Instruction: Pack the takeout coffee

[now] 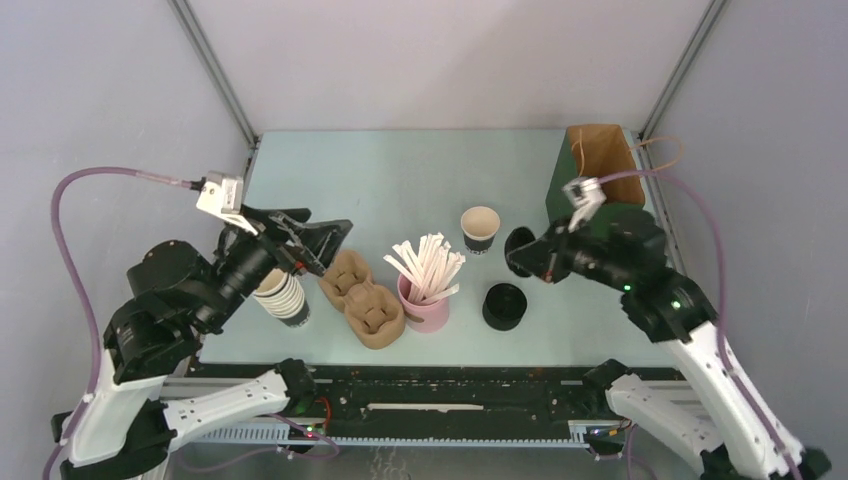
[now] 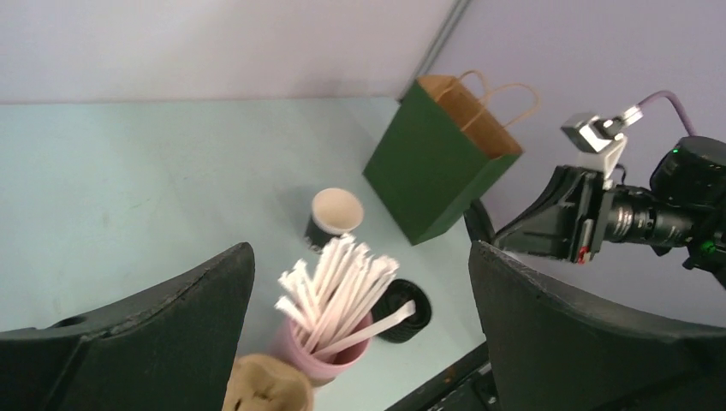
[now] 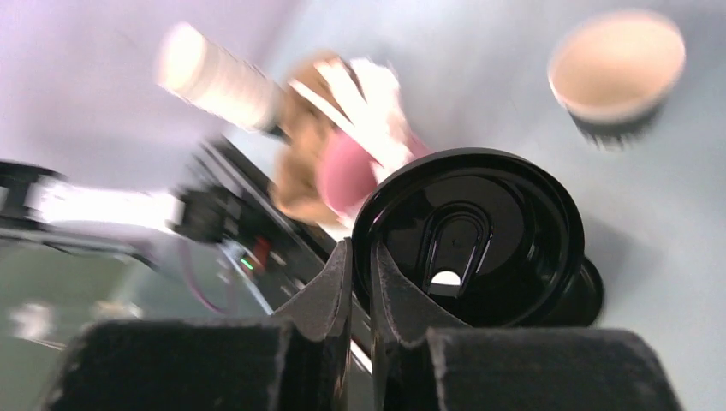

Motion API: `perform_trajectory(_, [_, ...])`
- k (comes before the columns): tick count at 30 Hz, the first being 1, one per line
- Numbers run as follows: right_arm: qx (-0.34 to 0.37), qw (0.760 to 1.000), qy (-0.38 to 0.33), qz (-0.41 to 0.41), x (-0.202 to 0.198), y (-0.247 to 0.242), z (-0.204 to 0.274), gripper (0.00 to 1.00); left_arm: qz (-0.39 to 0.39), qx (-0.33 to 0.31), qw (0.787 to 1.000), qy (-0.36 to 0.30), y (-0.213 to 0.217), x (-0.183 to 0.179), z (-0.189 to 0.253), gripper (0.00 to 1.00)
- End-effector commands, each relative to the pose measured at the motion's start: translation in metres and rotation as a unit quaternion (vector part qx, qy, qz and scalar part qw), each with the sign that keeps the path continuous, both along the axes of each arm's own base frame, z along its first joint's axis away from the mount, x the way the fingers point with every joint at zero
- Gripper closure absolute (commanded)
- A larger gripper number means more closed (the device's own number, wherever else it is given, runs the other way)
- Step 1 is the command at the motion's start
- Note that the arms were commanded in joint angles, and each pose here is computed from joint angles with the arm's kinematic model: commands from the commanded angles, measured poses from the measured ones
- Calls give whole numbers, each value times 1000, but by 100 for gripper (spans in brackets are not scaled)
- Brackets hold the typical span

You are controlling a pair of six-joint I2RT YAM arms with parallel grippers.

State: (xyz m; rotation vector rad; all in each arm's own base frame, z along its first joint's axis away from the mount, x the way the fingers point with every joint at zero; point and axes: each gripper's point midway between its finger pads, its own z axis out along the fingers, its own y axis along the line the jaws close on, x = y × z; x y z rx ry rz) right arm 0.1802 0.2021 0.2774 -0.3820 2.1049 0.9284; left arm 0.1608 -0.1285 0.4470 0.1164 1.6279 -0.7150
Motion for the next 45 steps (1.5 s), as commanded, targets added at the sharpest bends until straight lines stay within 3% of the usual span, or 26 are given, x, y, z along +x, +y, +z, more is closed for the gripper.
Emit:
perform_trajectory(1, [227,971,-23,75,-23,15,115,86,-78,-62,995,-11,-48,-2,24,0])
perform_trajectory(9, [404,903,-8,147,-34,14,215,87,-221,-121,968,-13,-132,-8,58,0])
perform_trajectory(16, [458,870,44,178,-34,20,238,88,-256,-102,961,3,-172,4,52,0])
perform_trajectory(38, [453,866,51,204,-38,38,232,91,-346,-200,916,36,-201,-19,70,0])
perform_trajectory(45, [458,864,47,205,-37,39,235,91,-335,-186,922,66,-211,-9,51,0])
